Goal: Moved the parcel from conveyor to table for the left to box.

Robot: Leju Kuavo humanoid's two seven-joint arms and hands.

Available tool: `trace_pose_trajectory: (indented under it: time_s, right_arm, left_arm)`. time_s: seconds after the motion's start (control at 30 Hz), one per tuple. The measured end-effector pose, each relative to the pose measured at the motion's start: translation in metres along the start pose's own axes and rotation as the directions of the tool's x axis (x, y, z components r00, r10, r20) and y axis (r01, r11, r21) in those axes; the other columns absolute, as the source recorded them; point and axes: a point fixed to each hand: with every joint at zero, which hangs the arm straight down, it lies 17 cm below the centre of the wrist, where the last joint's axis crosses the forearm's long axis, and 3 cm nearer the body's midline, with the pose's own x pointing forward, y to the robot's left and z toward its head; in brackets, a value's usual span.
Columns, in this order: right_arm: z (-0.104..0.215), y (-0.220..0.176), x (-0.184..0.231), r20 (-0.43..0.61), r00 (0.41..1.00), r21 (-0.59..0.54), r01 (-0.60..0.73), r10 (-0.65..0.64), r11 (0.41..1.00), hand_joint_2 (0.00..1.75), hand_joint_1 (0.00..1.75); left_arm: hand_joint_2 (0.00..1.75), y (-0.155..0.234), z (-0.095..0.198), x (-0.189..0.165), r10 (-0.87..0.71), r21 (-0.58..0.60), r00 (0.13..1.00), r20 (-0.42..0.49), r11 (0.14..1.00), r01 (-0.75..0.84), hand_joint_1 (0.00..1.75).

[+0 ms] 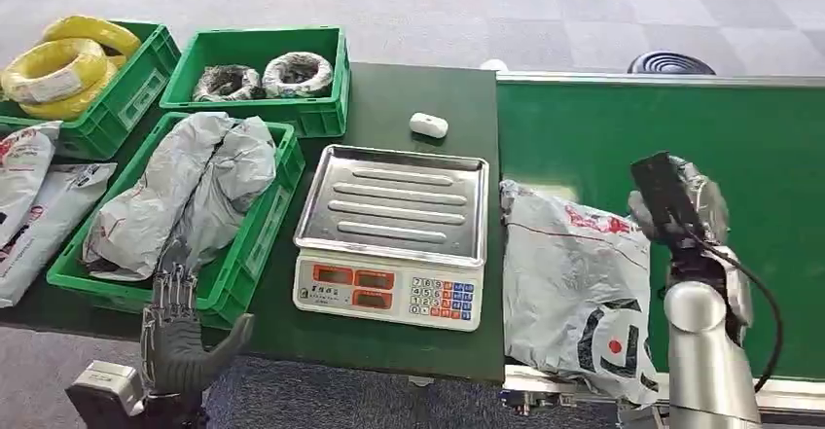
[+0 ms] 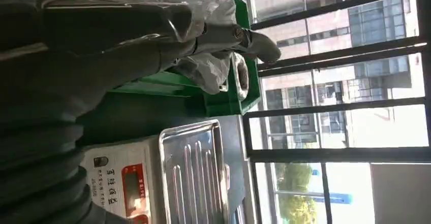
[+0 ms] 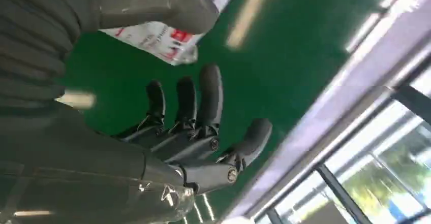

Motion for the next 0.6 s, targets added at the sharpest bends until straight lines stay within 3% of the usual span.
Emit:
trace_pose_trajectory:
  time_s: [0.13,0.27,0.47,0.5,0.53,0.6]
  right_arm:
    - [-0.001,0.06,-0.037,-0.077,0.987,0.17,-0.124,0.139,0.978,1.75,0.0]
    - [0.016,0.111,-0.081,-0.135,0.954,0.351,-0.207,0.268,0.913,1.75,0.0]
    - [0.035,0.136,-0.127,-0.205,0.906,0.472,-0.241,0.371,0.848,1.75,0.0]
    - [0.037,0.138,-0.132,-0.209,0.9,0.492,-0.242,0.383,0.837,1.75,0.47]
    - [0.041,0.143,-0.138,-0.21,0.894,0.519,-0.242,0.396,0.82,1.75,1.69]
    - [0.043,0.146,-0.142,-0.21,0.891,0.536,-0.239,0.402,0.81,1.75,1.75]
  left_arm:
    - [1.75,-0.006,-0.008,-0.002,0.007,-0.017,1.0,-0.003,1.0,-0.007,0.0]
    - [1.75,-0.011,-0.014,-0.005,0.007,-0.036,1.0,-0.008,0.999,-0.007,0.0]
    - [1.75,-0.012,-0.015,-0.01,0.008,-0.038,1.0,-0.018,0.999,-0.009,0.0]
    - [1.75,-0.012,-0.015,-0.01,0.009,-0.039,1.0,-0.019,0.999,-0.009,0.0]
    - [1.75,-0.013,-0.015,-0.012,0.009,-0.04,1.0,-0.022,0.999,-0.01,0.0]
    - [1.75,-0.013,-0.015,-0.013,0.009,-0.041,1.0,-0.026,0.999,-0.01,0.0]
